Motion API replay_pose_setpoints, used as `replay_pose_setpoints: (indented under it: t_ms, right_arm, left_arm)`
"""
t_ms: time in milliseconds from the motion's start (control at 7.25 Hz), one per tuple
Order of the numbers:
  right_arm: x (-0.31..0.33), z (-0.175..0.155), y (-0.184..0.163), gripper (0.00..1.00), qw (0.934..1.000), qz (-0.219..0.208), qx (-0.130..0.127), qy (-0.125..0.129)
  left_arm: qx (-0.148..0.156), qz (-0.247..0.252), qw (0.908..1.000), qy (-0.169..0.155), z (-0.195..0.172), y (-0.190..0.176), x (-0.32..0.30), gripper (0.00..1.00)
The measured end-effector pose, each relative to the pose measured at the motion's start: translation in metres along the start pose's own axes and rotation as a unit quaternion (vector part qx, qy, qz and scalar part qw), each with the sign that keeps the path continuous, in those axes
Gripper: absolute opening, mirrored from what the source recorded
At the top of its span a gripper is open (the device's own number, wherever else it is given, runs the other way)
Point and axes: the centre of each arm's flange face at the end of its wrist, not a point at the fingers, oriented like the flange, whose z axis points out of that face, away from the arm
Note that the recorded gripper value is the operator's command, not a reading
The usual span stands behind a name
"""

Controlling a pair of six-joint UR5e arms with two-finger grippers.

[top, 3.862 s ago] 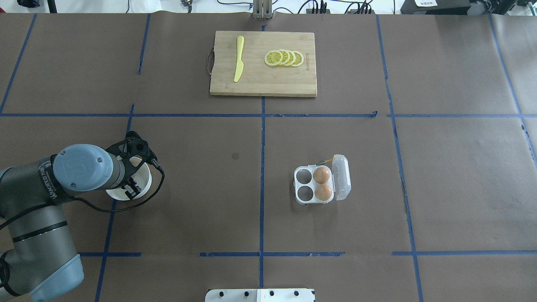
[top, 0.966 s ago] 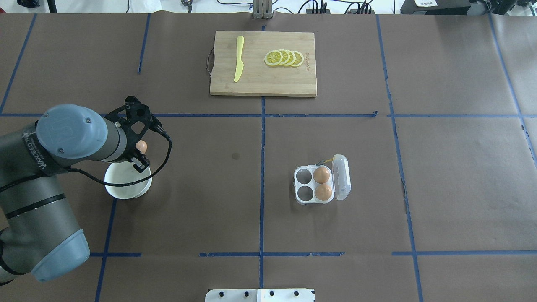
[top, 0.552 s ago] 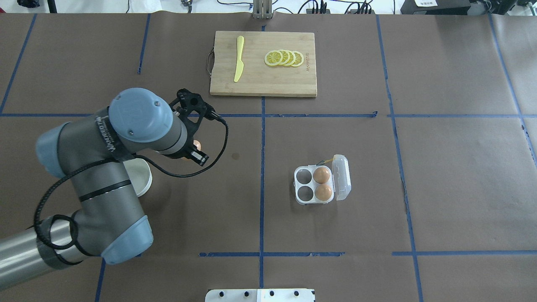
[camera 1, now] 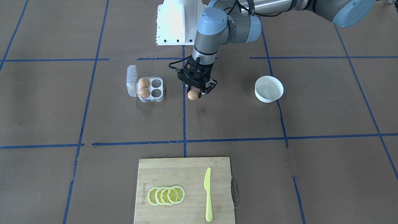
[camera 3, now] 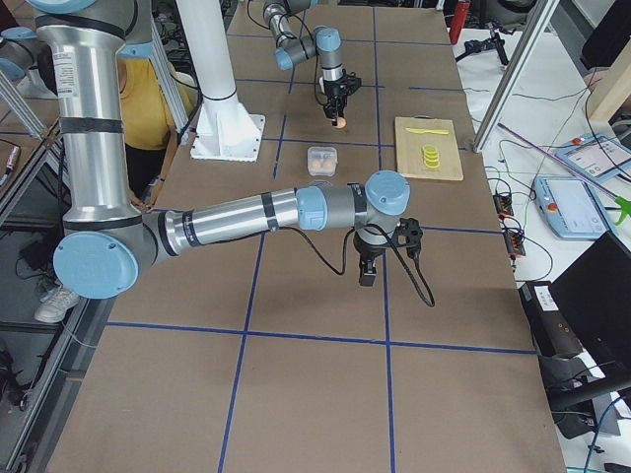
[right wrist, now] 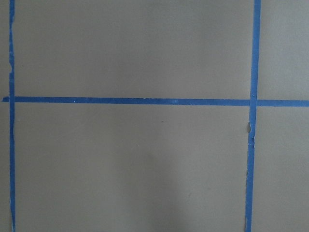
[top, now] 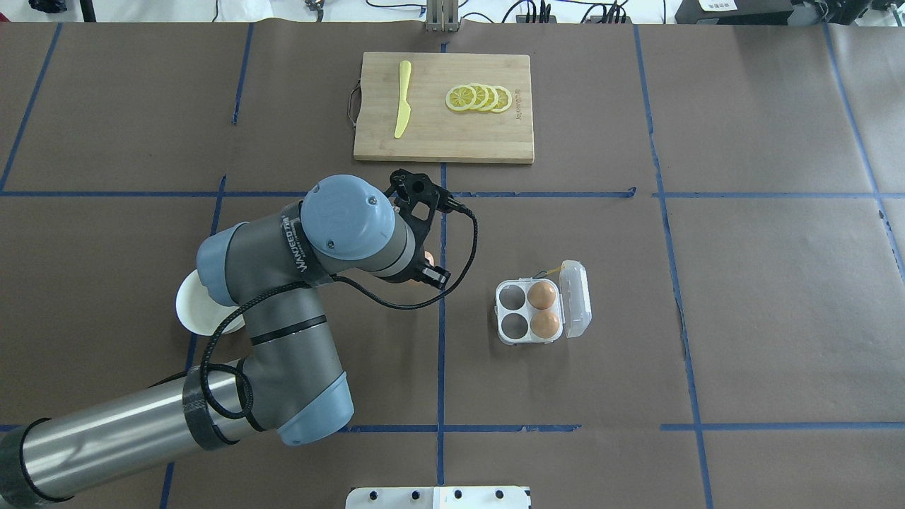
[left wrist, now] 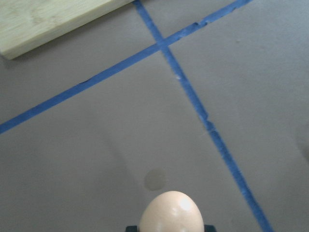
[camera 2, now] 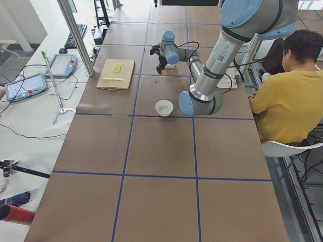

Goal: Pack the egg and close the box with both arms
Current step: 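Lift the egg and carry it with the left gripper to the carton, then lower the egg into the empty carton cup and open the left gripper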

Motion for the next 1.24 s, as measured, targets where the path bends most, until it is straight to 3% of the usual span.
replay_pose_setpoints:
  t_ms: [414, 1241]
  right_arm:
    - [0.0, 0.0, 0.0, 1.0, 1.0, 0.001, 0.0, 0.0]
    - [0.0, 0.0, 0.001, 1.0, 1.0, 0.001, -0.001, -0.003]
  left_arm:
    - [0.024, -0.011, 0.9984, 0.05, 0.011, -0.013, 0.053, 0.0]
    - [0.026, -0.009, 0.9975, 0.064, 0.013, -0.024, 0.086, 0.0]
